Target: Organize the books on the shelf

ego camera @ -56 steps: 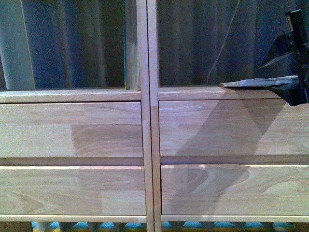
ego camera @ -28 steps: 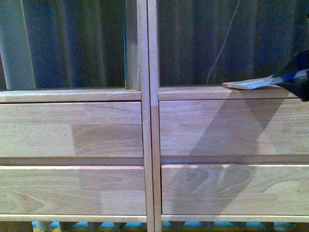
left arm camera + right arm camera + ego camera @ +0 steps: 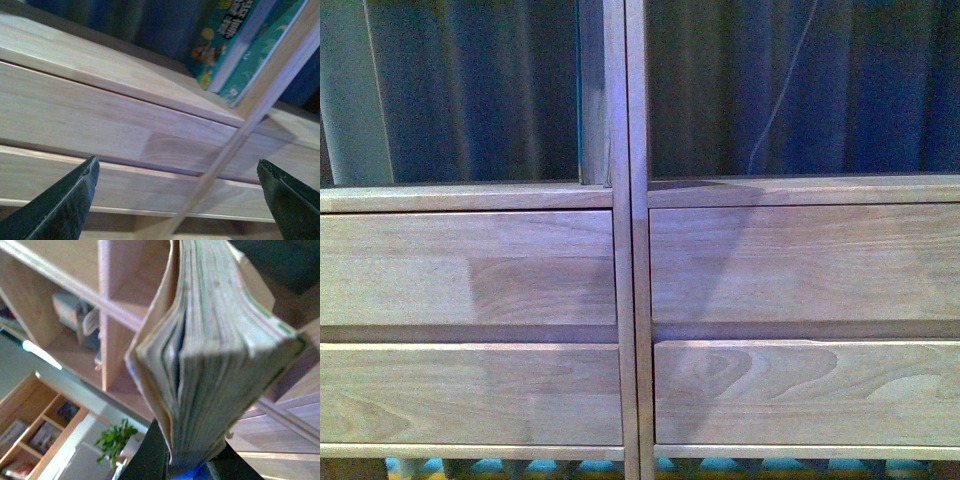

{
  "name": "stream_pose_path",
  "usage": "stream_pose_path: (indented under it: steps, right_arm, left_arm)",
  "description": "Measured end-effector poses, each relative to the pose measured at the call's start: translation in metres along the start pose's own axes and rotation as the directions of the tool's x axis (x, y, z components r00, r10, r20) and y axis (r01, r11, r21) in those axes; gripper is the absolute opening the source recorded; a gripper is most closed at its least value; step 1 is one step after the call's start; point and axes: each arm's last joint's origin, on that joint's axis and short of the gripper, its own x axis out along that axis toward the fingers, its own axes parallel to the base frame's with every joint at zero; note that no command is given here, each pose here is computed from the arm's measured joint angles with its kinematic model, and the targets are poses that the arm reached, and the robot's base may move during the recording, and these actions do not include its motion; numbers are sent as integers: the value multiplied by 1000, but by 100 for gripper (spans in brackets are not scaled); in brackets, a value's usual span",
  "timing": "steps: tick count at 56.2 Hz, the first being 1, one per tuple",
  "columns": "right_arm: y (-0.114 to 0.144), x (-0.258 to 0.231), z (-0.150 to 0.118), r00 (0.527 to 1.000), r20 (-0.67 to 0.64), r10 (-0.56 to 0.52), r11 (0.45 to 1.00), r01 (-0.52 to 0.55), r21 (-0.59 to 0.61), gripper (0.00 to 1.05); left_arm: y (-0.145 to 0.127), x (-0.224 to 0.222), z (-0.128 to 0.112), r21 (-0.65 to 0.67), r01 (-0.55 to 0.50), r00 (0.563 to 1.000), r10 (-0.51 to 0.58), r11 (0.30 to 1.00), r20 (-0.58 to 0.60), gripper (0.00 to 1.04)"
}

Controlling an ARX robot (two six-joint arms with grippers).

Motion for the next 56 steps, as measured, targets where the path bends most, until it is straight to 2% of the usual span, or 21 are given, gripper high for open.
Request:
stream_pose_path:
  steps: [9,18,26,36,47,56]
  right_arm:
    - [18,2,-17,989,-101,110,991,-117,-62,7]
    - [19,3,-29,976,-155,151,983,-165,-80,7]
    - [14,1,-41,967,-201,158,982,-175,-69,7]
    - [16,-11,-57,938,-274,215,970,-238,-54,7]
    - [29,-31,-72,892,-338,301,944,-330,-30,7]
    - [31,-35,-77,875,-356,329,935,-354,-5,7]
  left_arm:
    - [-31,47,30,-189,243,969,-247,951,7,97]
    - [-74,71,32,-321,398,911,-410,859,34,97]
    - [-113,89,15,-387,469,864,-504,794,12,97]
    - [-145,103,0,-425,517,816,-578,744,-19,97]
    - [-162,105,-3,-421,569,776,-631,706,-9,97]
    - [-171,104,-4,-416,605,745,-667,679,-5,97]
